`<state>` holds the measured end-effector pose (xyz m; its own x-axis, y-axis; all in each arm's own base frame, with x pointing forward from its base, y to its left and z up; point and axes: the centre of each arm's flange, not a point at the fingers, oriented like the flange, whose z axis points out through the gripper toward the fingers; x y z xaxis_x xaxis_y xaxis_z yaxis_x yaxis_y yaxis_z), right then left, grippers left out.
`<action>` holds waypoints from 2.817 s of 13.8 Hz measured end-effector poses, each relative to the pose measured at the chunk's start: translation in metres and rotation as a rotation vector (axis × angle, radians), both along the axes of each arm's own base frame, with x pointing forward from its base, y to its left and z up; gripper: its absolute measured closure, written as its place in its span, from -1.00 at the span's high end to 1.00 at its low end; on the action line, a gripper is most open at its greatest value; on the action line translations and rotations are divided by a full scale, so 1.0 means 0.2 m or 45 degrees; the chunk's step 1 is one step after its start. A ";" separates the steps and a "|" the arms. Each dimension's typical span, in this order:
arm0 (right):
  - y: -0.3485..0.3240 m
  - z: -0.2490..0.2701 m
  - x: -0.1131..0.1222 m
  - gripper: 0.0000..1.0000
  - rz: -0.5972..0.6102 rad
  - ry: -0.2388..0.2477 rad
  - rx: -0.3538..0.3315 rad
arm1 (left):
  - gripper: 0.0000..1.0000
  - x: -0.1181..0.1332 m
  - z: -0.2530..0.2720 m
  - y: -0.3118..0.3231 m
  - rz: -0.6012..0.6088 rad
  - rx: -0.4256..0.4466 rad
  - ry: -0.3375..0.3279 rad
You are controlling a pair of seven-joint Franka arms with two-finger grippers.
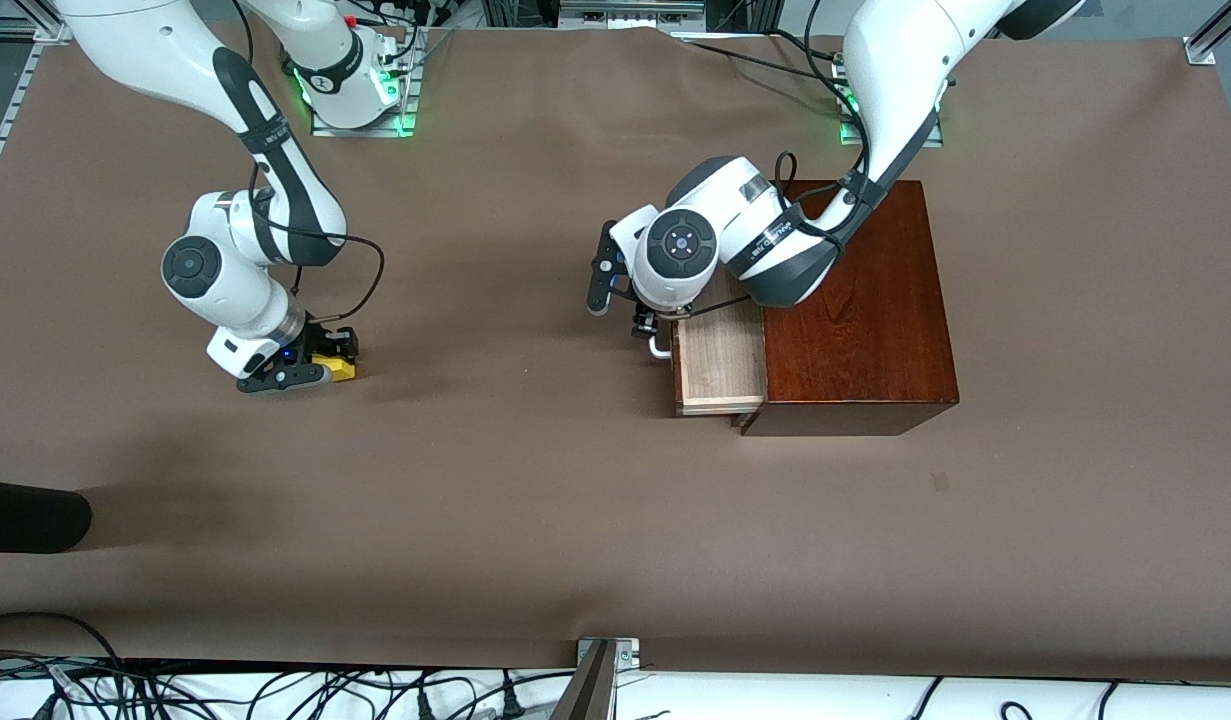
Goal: Open drawer, take yellow block, close drawer
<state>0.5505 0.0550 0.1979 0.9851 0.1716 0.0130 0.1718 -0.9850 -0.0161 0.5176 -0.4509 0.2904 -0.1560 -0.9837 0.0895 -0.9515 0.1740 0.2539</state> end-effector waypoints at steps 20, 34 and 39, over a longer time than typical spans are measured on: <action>0.04 1.75 0.20 1.00 0.018 0.040 0.023 | 1.00 0.14 0.66 0.47 0.427 0.207 0.001; -0.04 1.97 0.18 1.00 0.013 0.063 0.014 | 1.00 0.64 1.47 1.95 1.265 0.151 -0.360; -0.03 1.98 0.18 1.00 0.016 0.056 0.015 | 1.00 0.31 1.52 2.13 1.967 0.312 -0.237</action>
